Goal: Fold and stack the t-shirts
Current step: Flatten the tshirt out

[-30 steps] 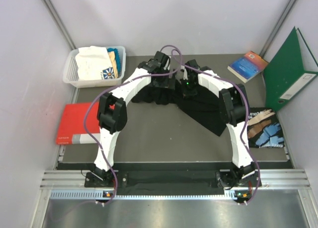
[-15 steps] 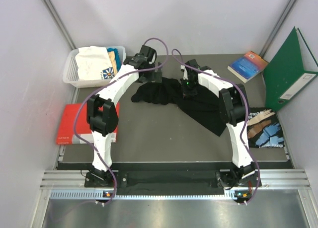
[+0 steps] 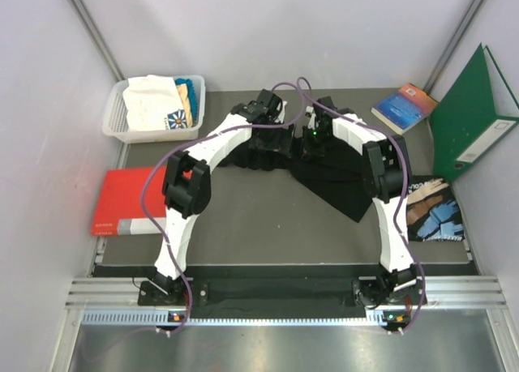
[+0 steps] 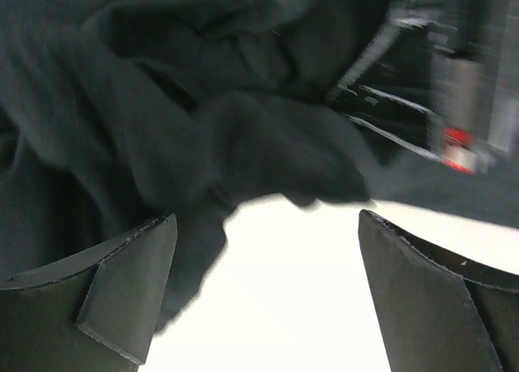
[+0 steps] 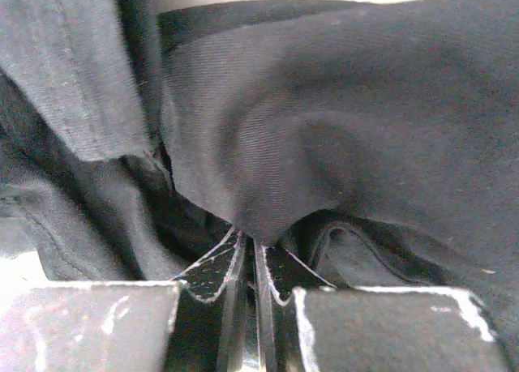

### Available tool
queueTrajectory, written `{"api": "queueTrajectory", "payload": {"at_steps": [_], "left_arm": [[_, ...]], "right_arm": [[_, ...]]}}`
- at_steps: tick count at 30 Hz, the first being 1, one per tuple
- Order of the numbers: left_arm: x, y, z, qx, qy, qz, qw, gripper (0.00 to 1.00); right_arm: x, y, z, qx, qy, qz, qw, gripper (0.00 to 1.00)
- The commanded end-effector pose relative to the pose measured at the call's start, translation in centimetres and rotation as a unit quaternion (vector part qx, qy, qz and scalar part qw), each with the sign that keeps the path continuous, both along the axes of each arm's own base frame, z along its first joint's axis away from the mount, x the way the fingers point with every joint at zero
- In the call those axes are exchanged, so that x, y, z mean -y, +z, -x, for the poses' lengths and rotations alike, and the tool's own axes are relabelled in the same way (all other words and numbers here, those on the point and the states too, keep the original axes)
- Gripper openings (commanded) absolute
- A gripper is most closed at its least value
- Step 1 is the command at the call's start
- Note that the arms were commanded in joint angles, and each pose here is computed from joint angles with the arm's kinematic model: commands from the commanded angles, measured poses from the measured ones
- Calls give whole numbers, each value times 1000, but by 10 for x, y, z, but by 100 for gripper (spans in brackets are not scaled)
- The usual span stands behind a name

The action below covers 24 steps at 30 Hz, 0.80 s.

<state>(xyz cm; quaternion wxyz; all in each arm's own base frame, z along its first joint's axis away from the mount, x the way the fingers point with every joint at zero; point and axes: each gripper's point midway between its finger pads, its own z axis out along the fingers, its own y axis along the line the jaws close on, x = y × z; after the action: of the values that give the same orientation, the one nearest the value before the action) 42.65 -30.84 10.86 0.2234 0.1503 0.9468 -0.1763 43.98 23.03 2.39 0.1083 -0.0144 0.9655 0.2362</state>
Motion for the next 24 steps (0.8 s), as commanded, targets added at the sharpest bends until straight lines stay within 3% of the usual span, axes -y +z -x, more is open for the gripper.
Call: {"api": "queueTrajectory", "payload": {"at_steps": [1,7,10,12,14,24], "left_arm": [[8,-4,-22,14,-5,8,1000,97],[16,-16,-38,17,1,14,1000,92],[15,-12,-46,25,7,26,999,77],[13,-9,-49,29,9,29,999,29],[8,-3,-51,36,17,22,999,0],[-40,48,-39,62,64,16,996,0]], "right_arm": [[13,-53,1,-30,-24,23,999,7],[13,-52,2,-32,-24,19,999,7],[14,-53,5,-34,-23,20,999,7],[15,-54,8,-36,-20,22,999,6],[16,-57,11,-40,-18,24,999,6],[18,-60,14,-44,-15,26,999,7]]}}
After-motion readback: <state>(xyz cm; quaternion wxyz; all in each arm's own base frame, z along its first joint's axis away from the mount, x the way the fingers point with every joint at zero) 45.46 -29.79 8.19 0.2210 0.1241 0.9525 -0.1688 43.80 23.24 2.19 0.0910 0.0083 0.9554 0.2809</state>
